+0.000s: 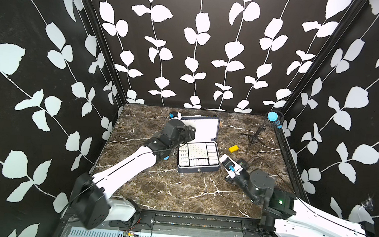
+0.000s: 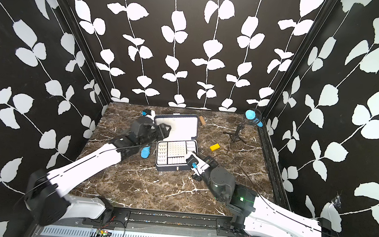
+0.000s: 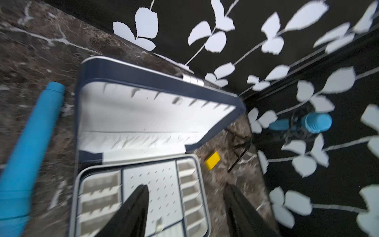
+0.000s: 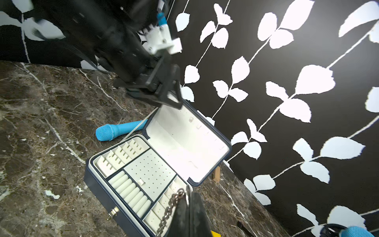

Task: Put jewelry chain into jewelry box
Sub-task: Open the fastener on the jewelry box.

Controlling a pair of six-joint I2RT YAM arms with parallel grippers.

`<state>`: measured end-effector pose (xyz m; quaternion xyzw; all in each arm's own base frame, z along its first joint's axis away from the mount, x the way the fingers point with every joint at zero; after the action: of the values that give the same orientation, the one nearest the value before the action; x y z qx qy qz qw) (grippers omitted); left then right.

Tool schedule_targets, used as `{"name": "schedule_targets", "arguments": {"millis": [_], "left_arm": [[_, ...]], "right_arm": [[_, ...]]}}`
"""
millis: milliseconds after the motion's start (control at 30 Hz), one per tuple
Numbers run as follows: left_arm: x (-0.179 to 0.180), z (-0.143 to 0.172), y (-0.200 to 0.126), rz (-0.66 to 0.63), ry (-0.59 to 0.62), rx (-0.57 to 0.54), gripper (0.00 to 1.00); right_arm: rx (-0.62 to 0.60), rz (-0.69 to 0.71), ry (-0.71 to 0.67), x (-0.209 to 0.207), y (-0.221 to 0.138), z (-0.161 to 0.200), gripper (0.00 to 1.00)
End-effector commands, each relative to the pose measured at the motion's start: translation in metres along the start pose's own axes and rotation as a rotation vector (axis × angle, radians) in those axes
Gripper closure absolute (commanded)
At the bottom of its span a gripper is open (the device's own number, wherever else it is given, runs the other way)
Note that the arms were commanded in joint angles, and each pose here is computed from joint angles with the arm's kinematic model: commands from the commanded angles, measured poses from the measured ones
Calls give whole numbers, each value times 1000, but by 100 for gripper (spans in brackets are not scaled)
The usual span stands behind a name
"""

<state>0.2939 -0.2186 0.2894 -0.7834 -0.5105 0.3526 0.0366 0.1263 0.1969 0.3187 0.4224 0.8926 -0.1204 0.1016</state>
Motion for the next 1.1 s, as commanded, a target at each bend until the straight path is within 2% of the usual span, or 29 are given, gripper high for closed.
{"name": "schedule_targets", "arguments": {"millis": [0, 100, 200, 400, 700, 1067], "left_arm": [[-9, -12, 24, 107, -284, -161, 40], [-2, -5, 43, 110, -411, -228, 43], [5, 2, 51, 80, -474, -268, 43], [16, 4, 51, 8, -517, -311, 43], [22, 5, 68, 75, -630, -251, 44], [30, 9, 75, 70, -708, -300, 45]], "right_arm": [[-121, -16, 57, -4, 1, -28, 100], [-121, -10, 58, -1, 8, -25, 100], [-113, -9, 61, -1, 12, -24, 100], [-111, 2, 77, -4, 15, -21, 100], [-107, 27, 93, -10, 11, -12, 100], [-117, 35, 109, -16, 8, -6, 100]]}}
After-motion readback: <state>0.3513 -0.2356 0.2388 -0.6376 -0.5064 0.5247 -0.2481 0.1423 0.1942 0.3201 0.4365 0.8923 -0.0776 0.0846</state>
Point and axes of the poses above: each gripper's point midway between its finger pads, its own y axis out along the fingers, its own x axis along the line the jaws close on, z = x × y, the point moved 9 cm from there along -y, back along the fingers, and after that the axes turned 13 degrees about y, right-handed, at the moved point
